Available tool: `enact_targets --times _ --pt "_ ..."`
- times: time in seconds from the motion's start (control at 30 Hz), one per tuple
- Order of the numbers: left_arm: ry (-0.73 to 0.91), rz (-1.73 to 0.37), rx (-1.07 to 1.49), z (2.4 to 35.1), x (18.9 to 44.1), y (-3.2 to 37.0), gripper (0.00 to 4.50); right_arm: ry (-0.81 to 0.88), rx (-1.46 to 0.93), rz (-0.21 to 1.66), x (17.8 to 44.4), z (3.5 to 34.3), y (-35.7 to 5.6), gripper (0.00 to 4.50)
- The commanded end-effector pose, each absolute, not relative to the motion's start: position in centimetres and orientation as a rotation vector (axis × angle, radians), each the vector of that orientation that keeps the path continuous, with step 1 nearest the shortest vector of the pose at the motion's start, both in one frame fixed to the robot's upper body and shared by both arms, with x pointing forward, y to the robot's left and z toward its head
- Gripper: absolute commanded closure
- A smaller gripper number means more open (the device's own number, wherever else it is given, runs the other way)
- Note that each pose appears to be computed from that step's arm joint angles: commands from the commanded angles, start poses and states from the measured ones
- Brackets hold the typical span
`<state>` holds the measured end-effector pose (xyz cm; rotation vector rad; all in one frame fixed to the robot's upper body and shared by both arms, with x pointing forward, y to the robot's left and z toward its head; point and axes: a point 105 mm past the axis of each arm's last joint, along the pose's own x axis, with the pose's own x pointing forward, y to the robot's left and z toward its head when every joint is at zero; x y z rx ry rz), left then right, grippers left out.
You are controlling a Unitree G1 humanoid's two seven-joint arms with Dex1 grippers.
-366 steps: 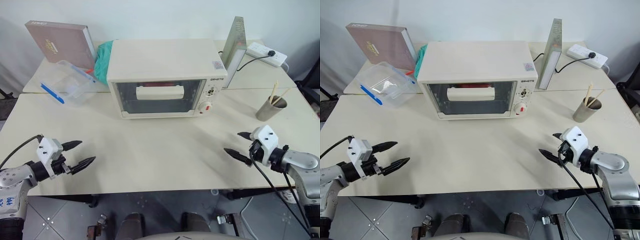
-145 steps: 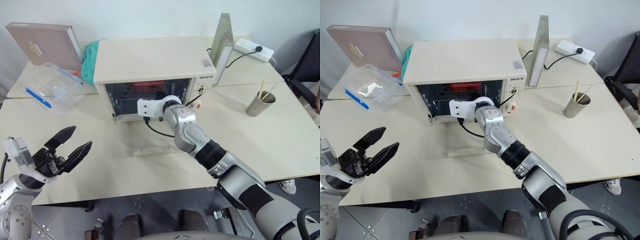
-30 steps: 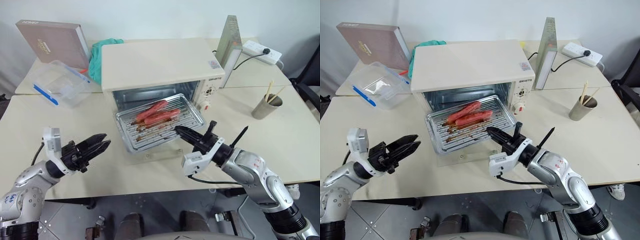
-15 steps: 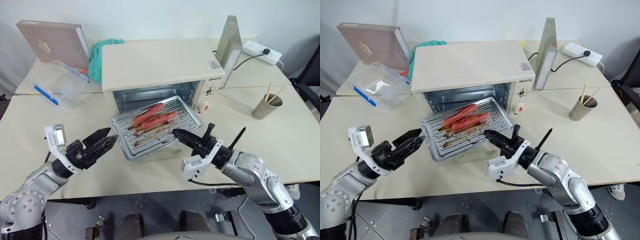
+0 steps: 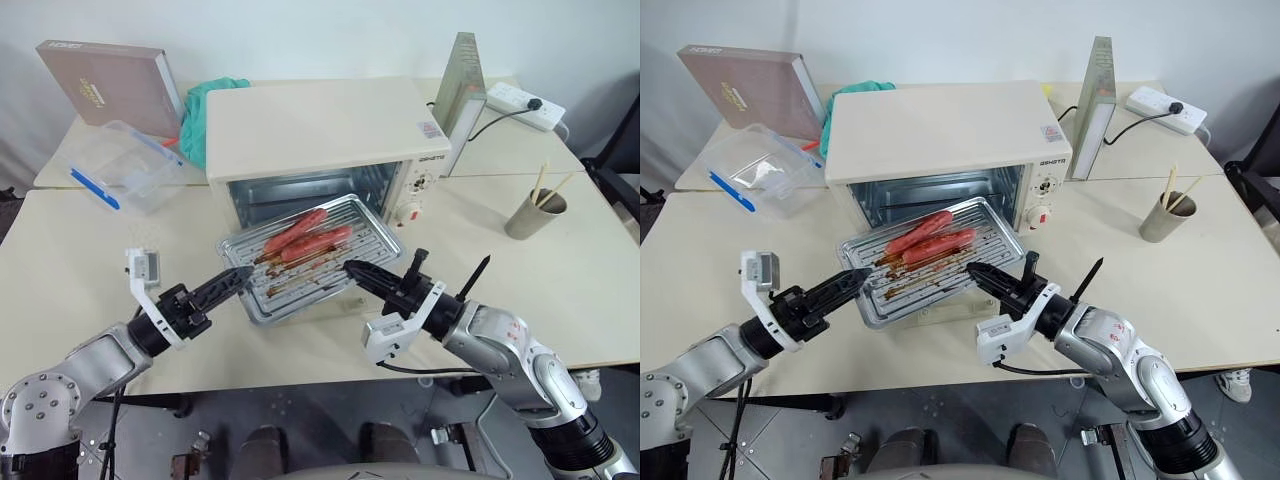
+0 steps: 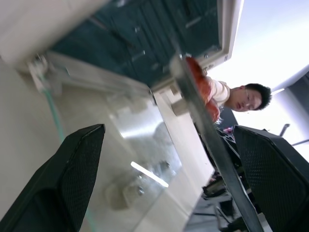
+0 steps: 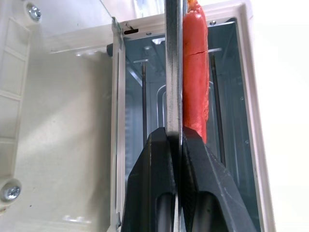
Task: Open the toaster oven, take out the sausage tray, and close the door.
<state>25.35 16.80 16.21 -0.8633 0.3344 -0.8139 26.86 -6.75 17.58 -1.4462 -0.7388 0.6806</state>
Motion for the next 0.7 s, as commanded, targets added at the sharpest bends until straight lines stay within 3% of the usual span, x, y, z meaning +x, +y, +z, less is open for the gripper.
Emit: enact_targets --times 0.03,0.33,0.57,0.7 --pt "0.399 -0.894 -0.967 16.72 24.54 15.44 0.02 -0.802 -1.431 0.64 26.21 19.19 -6.74 4.5" --pt "0.396 -0.893 -1.024 17.11 24.81 15.32 0.02 -0.8 -1.43 0.642 26.15 19.12 -6.78 4.5" --pt "0.384 -0.888 -1.038 17.26 25.23 15.4 1.24 -0.796 -1.432 0.639 26.24 19.2 -6.82 4.5" --pt "0.387 -0.889 -1.04 17.22 25.29 15.39 2.42 -0.798 -1.433 0.638 26.27 19.3 -6.81 4.5"
